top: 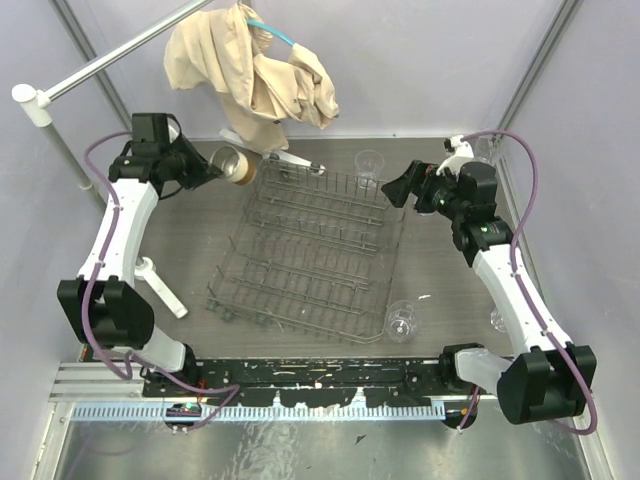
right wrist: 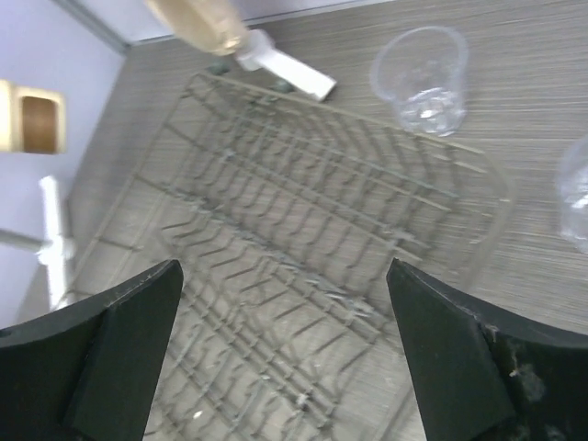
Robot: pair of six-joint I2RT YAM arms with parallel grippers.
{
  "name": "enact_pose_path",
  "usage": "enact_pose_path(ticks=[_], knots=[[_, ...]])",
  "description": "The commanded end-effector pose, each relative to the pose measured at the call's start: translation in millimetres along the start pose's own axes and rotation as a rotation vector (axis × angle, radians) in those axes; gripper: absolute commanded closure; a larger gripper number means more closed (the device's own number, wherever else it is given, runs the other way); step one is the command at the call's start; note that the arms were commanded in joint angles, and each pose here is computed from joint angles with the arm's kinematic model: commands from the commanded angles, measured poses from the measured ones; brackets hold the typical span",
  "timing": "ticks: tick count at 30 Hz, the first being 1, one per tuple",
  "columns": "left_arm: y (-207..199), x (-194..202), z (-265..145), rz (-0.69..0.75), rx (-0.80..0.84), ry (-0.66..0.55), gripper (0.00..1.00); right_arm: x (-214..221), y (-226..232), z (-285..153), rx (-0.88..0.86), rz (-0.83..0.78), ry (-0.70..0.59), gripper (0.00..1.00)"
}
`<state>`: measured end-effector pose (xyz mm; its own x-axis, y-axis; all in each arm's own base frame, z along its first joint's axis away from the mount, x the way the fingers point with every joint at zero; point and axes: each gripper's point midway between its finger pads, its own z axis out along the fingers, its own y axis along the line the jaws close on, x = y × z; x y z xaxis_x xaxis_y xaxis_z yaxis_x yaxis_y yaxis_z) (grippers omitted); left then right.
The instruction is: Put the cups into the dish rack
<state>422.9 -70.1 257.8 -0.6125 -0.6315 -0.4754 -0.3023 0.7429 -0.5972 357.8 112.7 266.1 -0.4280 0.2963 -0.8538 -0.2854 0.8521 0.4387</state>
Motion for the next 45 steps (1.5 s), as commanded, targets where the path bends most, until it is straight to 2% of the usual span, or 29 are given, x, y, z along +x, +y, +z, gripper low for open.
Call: enact_pose_path(ticks=[1, 5, 9, 14, 19, 27, 45], knots=[[-49.2, 30.4, -31.1, -0.025, 0.203, 0.071, 1.00, -25.0, 56.3, -1.2, -0.240, 0.085, -0.006, 0.00], [-81.5, 52.1, -48.8, -0.076, 0.343, 0.147, 1.00, -25.3, 85.8, 0.2, -0.422, 0.184, 0.041, 0.00], [-114.5, 73.9, -61.0, -0.151, 0.496, 0.239, 1.00, -25.3, 108.4, -2.0, -0.585, 0.355, 0.080, 0.00], [-161.5, 105.5, -73.6, -0.252, 0.660, 0.357, 1.00, -38.1, 128.6, -10.6, -0.751, 0.552, 0.056, 0.00], [-196.3, 127.0, -79.8, -0.307, 0.749, 0.431, 1.00, -43.4, 133.0, -3.0, -0.783, 0.638, 0.061, 0.00], [-220.5, 151.4, -74.7, -0.352, 0.771, 0.500, 1.00, -59.2, 138.6, -0.6, -0.873, 0.740, 0.027, 0.00], [-235.3, 163.0, -67.9, -0.385, 0.787, 0.523, 1.00, -65.5, 146.2, 1.5, -0.904, 0.759, 0.015, 0.02]])
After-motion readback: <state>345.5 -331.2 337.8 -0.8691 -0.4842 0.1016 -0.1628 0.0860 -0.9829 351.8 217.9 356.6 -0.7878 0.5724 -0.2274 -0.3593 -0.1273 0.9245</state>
